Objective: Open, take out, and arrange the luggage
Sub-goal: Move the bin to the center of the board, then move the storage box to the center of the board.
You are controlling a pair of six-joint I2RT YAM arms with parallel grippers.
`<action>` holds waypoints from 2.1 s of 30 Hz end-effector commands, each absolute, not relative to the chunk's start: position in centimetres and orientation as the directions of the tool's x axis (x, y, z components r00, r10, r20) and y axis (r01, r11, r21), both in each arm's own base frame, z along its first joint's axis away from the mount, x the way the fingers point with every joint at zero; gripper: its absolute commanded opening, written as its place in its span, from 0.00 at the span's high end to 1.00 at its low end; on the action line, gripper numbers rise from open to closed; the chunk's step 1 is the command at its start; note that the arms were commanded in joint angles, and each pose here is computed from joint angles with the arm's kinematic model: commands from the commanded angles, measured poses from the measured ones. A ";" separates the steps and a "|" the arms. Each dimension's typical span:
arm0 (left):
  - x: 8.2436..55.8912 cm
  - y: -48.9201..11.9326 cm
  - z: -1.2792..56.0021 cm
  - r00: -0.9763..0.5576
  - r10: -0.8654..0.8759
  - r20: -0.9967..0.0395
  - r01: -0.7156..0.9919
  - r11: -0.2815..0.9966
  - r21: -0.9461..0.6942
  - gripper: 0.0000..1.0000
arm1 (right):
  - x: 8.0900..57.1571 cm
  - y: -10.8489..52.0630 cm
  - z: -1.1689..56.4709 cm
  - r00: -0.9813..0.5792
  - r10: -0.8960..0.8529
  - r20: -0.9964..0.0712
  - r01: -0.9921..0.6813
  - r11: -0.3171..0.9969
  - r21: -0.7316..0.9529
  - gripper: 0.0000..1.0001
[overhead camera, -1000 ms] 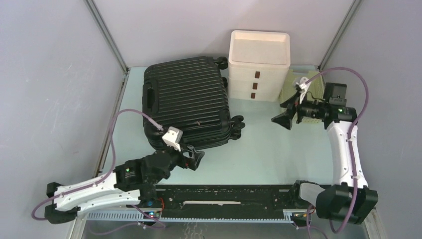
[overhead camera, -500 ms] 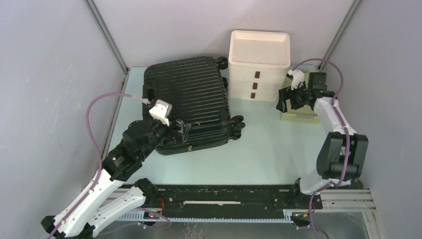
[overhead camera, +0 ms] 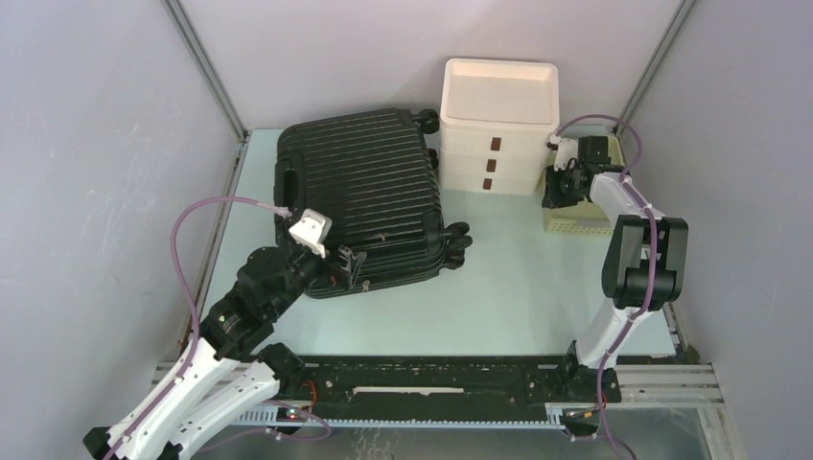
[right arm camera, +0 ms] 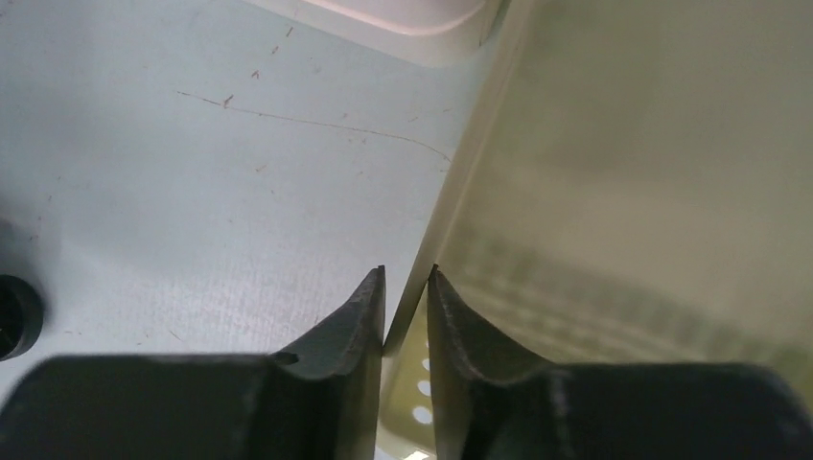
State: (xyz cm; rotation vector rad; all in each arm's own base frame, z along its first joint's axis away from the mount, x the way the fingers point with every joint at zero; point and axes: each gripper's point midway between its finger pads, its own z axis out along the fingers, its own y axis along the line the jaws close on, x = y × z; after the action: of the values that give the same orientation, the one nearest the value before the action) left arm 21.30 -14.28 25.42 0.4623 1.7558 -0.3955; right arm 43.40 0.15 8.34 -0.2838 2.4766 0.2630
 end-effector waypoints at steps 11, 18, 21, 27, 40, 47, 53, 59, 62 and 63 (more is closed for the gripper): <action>21.2 -14.3 27.0 -0.143 0.070 -0.987 0.526 0.850 -0.016 0.01 | 36.0 -4.4 10.7 -0.839 -0.086 -0.538 -0.166 0.981 0.101 0.91; 20.9 -14.1 27.4 -0.128 0.057 -0.990 0.529 0.848 -0.019 0.01 | 27.1 -5.3 9.4 -0.875 -0.107 -0.471 -0.167 0.982 0.086 0.91; 20.8 -14.1 27.5 -0.126 0.055 -0.990 0.532 0.847 -0.020 0.01 | 23.3 -5.7 8.7 -0.885 -0.141 -0.443 -0.183 0.982 0.052 0.90; 20.7 -14.2 27.6 -0.123 0.050 -0.991 0.536 0.844 -0.024 0.01 | 17.7 -6.2 7.9 -0.896 -0.184 -0.403 -0.207 0.978 0.015 0.86; 20.7 -14.1 27.5 -0.123 0.057 -0.991 0.536 0.844 -0.018 0.00 | 20.9 -1.6 18.4 -0.595 -0.524 -0.610 -0.622 0.780 -0.064 0.11; 20.8 -14.1 27.4 -0.121 0.066 -0.991 0.532 0.847 -0.008 0.01 | 30.8 5.3 26.9 -0.112 -0.737 -0.667 -0.800 0.465 -0.379 0.04; 21.0 -13.7 27.3 -0.114 0.073 -0.991 0.519 0.855 0.003 0.00 | 40.4 10.6 31.3 -0.027 -0.698 -0.716 -0.810 0.435 -0.394 0.09; 21.5 -13.6 27.0 -0.125 0.077 -0.989 0.512 0.859 0.003 0.00 | 47.0 11.9 30.4 -0.032 -0.726 -0.687 -0.780 0.448 -0.436 0.11; 21.9 -13.5 26.7 -0.141 0.075 -0.987 0.506 0.862 -0.006 0.00 | 49.7 12.2 30.3 -0.043 -0.723 -0.690 -0.758 0.473 -0.449 0.14; 22.0 -13.5 26.6 -0.145 0.075 -0.987 0.505 0.863 -0.009 0.00 | 50.5 12.2 30.1 -0.048 -0.722 -0.690 -0.752 0.480 -0.451 0.16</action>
State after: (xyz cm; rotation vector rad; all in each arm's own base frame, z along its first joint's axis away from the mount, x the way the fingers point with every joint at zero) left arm 21.39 -13.26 26.82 0.4365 1.6998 -0.3949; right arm 48.01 11.75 27.84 -1.3184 1.8178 0.1065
